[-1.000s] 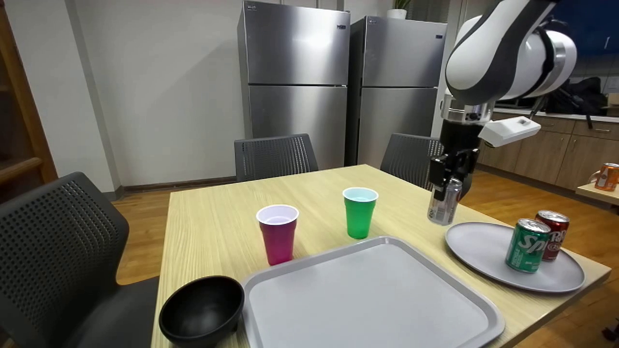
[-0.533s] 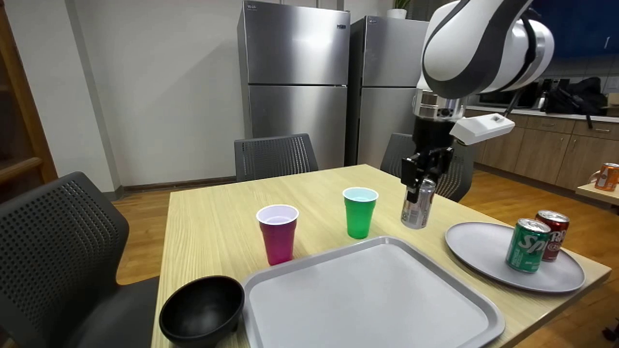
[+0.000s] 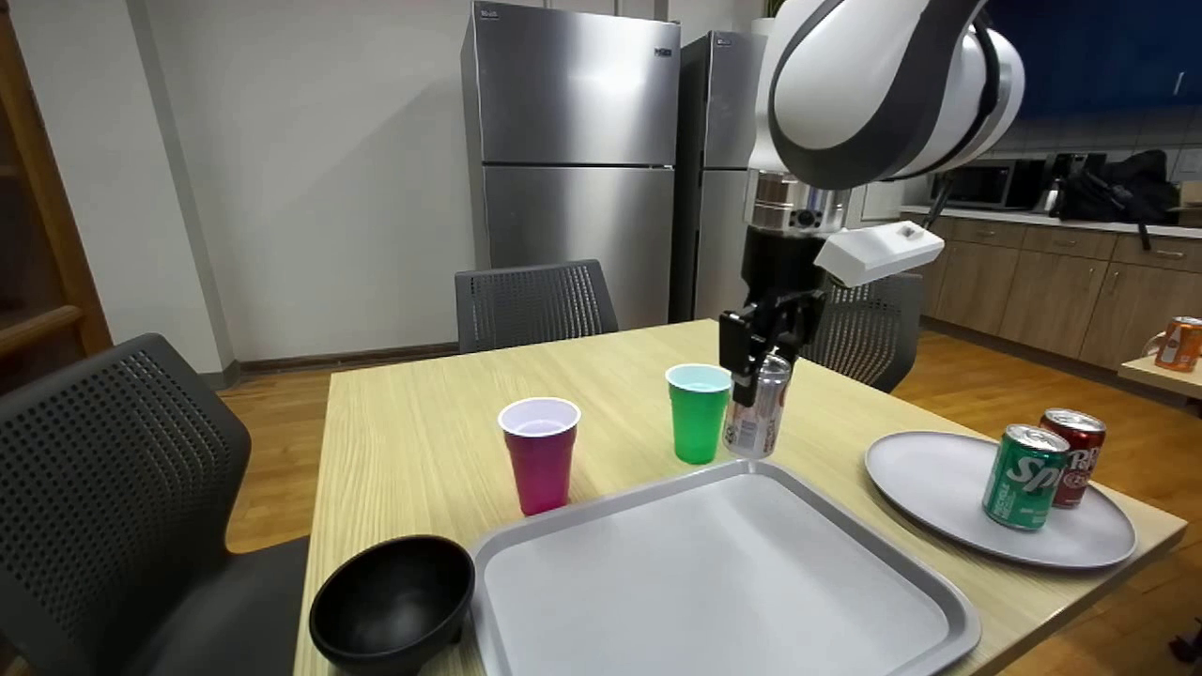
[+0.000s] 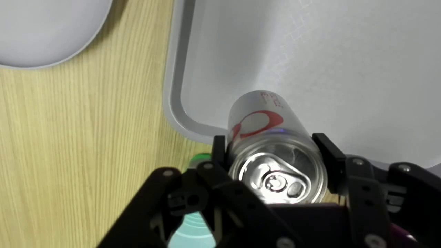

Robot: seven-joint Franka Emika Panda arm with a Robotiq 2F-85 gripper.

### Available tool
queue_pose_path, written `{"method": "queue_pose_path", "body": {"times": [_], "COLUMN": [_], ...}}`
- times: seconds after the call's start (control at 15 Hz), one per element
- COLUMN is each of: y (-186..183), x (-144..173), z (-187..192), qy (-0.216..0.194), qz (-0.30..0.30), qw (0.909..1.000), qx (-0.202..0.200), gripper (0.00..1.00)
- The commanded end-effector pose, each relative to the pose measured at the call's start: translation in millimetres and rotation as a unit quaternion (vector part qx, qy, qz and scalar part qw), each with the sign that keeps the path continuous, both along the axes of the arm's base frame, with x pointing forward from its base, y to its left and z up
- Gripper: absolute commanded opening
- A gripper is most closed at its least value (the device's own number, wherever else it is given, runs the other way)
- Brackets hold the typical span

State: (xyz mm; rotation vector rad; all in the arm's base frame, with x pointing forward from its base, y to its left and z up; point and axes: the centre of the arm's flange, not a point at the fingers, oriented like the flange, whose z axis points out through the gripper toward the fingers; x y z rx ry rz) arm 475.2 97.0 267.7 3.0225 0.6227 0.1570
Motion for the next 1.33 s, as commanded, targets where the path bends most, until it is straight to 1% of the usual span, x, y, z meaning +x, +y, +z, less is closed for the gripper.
{"method": "queue_pose_path", "body": {"times": [0.0,0.6,0.87,1.07,1.27], "y": [30,83,105,119,129], "x": [-11,-27,-35,-37,-40], "z": [13,2,-16,-34,-50], "qy": [0.000,0.002,0.005,0.010,0.030], "qz": [0.008,0.073,0.094,0.109,0.124], "qw": [1.0000,0.9973,0.9952,0.9938,0.9917], "qx": [0.000,0.010,0.024,0.022,0.008], "gripper": [0.39,0.39,0.39,0.39,0.39]}}
